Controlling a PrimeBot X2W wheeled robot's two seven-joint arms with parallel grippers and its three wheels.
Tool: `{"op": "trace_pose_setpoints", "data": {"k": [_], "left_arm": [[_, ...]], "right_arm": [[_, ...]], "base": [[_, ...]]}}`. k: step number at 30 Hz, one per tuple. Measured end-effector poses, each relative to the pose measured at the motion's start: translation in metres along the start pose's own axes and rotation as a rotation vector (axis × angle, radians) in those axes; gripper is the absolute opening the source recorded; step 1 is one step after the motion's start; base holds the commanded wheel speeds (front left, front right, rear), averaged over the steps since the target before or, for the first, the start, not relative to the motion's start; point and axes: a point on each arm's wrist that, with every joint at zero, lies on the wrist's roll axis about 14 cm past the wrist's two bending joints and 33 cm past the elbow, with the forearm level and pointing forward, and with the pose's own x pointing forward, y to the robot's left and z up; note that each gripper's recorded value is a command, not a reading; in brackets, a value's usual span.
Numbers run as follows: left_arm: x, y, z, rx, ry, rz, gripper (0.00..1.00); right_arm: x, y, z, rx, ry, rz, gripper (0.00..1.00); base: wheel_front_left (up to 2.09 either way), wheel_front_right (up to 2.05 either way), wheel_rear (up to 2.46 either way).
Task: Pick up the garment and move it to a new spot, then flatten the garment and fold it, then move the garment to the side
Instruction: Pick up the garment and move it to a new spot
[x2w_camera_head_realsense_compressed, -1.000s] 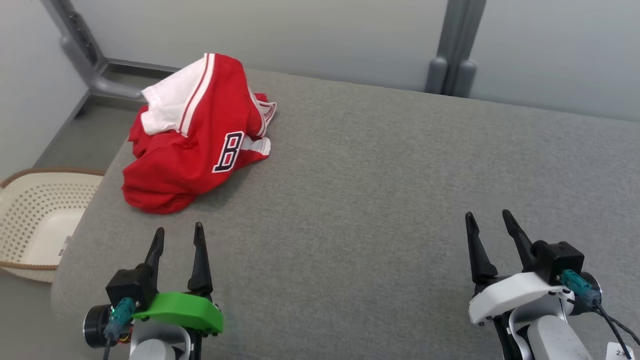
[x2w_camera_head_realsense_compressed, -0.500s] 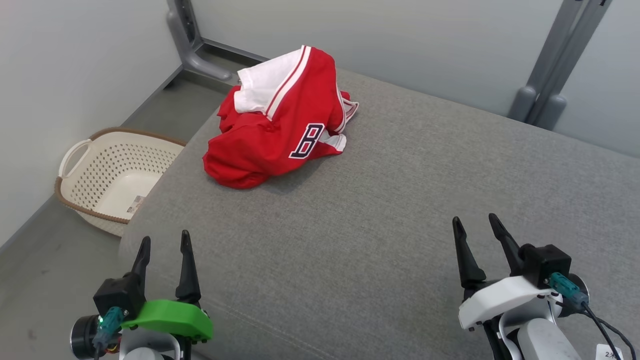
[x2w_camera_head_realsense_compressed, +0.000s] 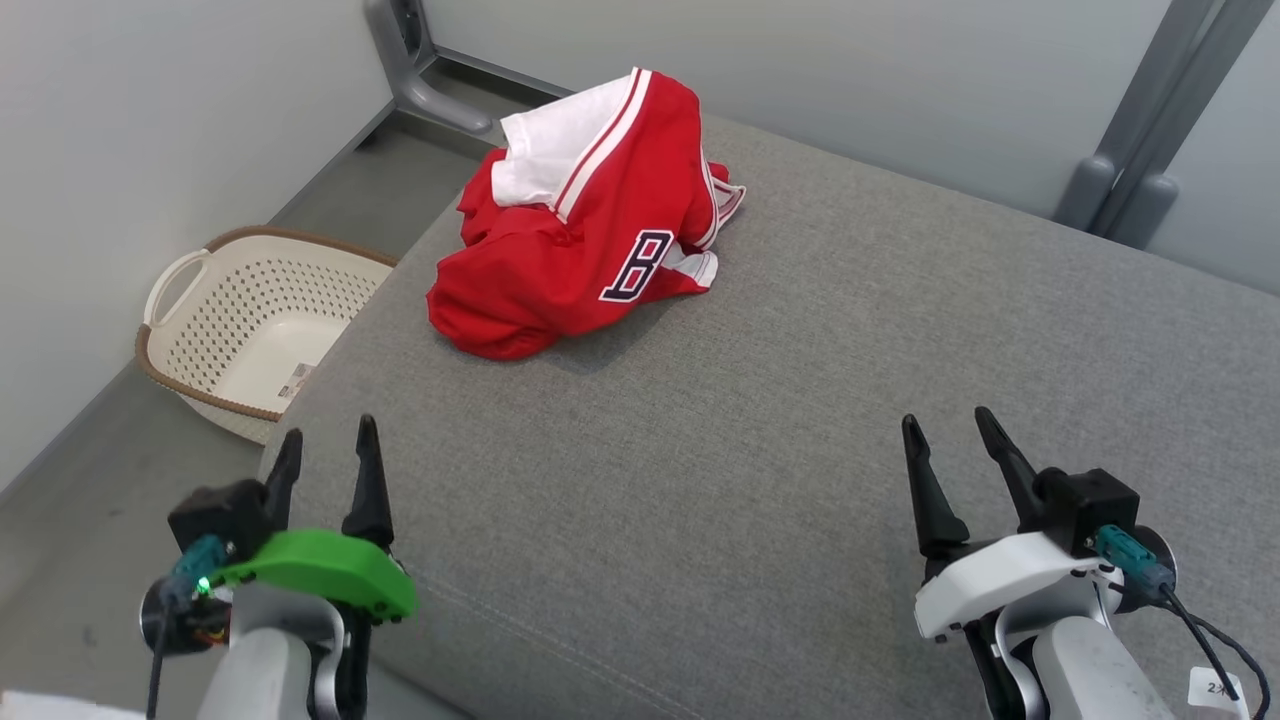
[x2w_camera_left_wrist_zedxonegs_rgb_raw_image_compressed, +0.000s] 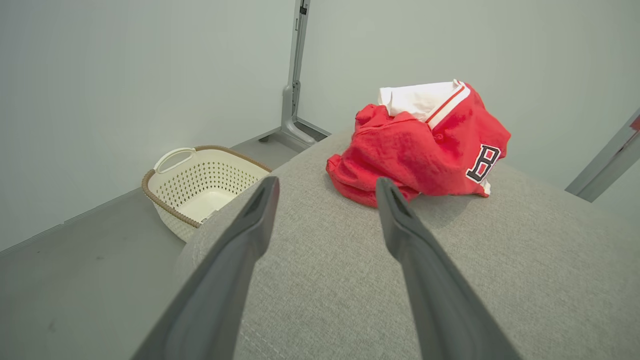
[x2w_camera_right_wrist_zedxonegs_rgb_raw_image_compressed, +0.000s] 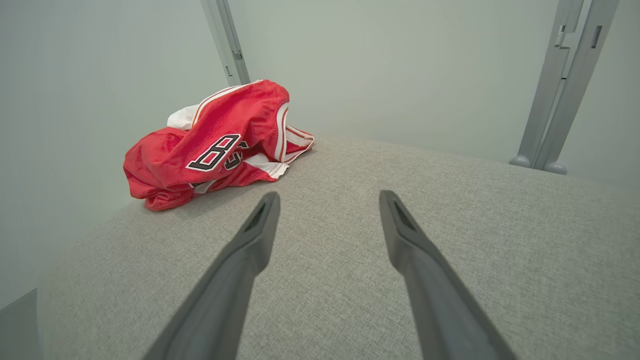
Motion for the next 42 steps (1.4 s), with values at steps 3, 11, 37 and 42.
{"op": "trace_pose_setpoints", "data": {"k": [3,11,37,42], "left_arm": [[0.022,-0.002,0.006,-0.015,0.038,-0.010,1.00],[0.090,-0.028,0.019,-0.020,0.191,-0.075,1.00],[0.175,-0.081,-0.100,0.270,0.732,-0.106,0.89],[0.183,-0.081,-0.090,0.284,0.675,-0.098,0.00]], "right_arm": [[0.002,-0.002,-0.001,-0.006,0.004,-0.002,1.00],[0.014,-0.007,-0.002,-0.048,0.026,0.012,1.00],[-0.021,-0.101,-0.047,-0.049,0.161,-0.221,1.00],[-0.024,-0.103,-0.045,-0.032,0.149,-0.231,1.00]], "base": [[0.00,0.00,0.00],[0.00,0.00,0.00],[0.00,0.00,0.00],[0.00,0.00,0.00]]}}
